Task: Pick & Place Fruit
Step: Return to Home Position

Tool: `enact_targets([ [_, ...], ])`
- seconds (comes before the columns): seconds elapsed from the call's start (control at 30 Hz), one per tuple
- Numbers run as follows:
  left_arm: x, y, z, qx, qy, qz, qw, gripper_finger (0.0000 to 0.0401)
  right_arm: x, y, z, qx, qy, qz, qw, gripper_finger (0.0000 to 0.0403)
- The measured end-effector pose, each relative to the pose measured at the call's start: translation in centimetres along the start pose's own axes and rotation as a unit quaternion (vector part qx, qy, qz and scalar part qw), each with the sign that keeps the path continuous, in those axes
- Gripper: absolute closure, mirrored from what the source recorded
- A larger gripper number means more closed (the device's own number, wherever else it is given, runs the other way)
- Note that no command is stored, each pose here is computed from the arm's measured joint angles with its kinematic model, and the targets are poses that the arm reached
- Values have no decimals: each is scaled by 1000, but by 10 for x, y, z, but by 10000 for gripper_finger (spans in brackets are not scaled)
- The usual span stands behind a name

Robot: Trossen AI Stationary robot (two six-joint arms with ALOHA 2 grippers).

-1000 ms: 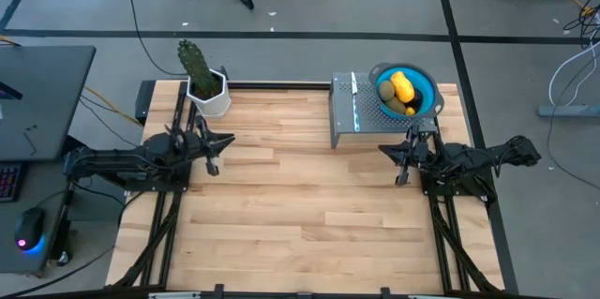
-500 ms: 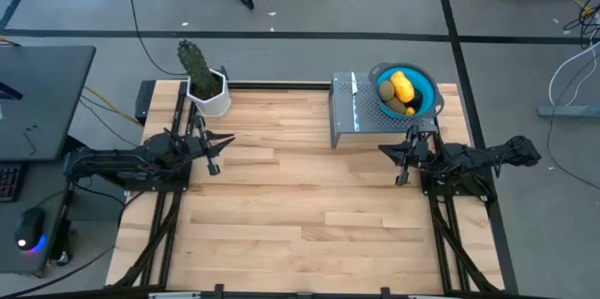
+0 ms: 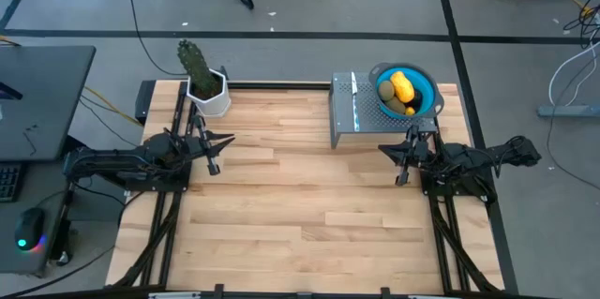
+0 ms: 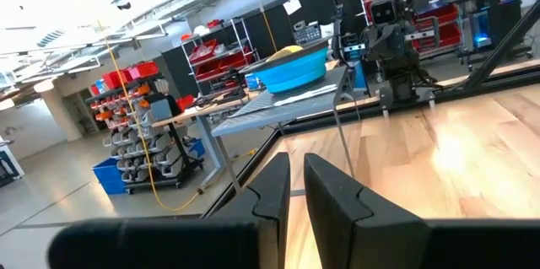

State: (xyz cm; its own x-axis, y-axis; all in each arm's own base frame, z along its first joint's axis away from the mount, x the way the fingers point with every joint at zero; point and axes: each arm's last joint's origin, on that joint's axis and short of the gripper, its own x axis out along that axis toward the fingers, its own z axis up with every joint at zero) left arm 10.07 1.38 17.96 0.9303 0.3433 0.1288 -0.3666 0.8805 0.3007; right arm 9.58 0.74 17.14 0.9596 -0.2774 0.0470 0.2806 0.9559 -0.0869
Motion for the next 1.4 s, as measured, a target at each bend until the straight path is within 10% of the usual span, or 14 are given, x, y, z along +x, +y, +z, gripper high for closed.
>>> enact_targets([
  [1.4, 0, 0, 0, 4, 0, 0, 1000, 355, 0, 0, 0, 0, 0, 0, 1000, 400],
])
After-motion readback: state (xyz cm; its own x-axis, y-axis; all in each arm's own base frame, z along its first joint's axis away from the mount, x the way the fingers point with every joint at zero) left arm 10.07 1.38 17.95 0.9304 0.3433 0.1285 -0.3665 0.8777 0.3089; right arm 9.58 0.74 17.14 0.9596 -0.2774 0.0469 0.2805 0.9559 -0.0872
